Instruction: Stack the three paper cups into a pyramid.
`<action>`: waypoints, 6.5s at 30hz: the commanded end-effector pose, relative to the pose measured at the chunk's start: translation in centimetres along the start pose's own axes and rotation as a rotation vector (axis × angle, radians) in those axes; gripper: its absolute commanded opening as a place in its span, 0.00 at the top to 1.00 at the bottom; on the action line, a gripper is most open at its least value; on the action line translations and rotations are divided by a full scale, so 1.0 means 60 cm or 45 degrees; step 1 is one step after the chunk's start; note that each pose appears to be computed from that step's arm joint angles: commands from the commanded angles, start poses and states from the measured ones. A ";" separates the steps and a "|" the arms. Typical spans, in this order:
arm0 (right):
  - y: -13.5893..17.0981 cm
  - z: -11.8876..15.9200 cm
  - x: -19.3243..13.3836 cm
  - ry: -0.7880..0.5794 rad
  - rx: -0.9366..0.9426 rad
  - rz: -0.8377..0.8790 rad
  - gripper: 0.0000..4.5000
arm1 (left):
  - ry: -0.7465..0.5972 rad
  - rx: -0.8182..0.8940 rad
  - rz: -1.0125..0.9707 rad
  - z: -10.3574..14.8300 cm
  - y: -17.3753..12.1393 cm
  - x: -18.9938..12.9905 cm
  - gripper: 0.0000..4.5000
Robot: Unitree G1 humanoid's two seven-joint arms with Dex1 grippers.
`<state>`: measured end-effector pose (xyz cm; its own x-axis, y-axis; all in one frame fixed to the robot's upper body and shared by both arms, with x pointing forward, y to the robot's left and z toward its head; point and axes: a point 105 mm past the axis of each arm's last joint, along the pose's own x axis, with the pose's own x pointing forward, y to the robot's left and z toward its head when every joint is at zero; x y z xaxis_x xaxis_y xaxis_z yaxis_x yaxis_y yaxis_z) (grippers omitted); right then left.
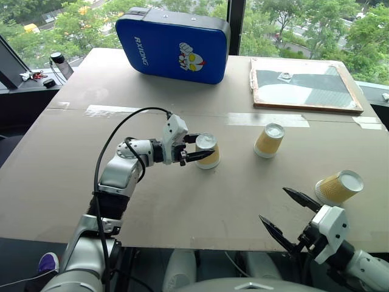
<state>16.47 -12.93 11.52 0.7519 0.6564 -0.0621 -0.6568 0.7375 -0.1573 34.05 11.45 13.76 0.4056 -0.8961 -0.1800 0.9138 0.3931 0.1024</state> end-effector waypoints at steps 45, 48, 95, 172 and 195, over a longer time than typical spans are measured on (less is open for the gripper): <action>-0.214 0.073 0.214 0.141 0.133 -0.558 0.00 | -0.270 -0.163 -0.121 0.074 -0.171 -0.147 0.01; -0.218 0.065 0.218 0.179 0.141 -0.571 0.00 | -0.271 -0.157 -0.108 0.073 -0.170 -0.150 0.01; -0.053 0.076 0.280 0.103 -0.108 0.245 0.52 | -0.339 -0.203 0.110 0.005 -0.186 -0.279 0.00; -0.056 0.247 0.217 -0.115 -0.071 0.432 0.50 | -0.429 -0.263 0.213 0.017 -0.152 -0.273 0.00; -0.041 0.197 0.284 0.070 -0.071 0.500 0.08 | -0.453 -0.235 0.370 0.006 -0.172 -0.295 0.00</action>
<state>30.67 -1.81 21.76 0.4609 0.8645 -0.2006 -0.8869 0.4407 -0.1387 17.52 22.83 15.46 0.6322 -0.7583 0.1591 0.7748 0.6199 -0.1241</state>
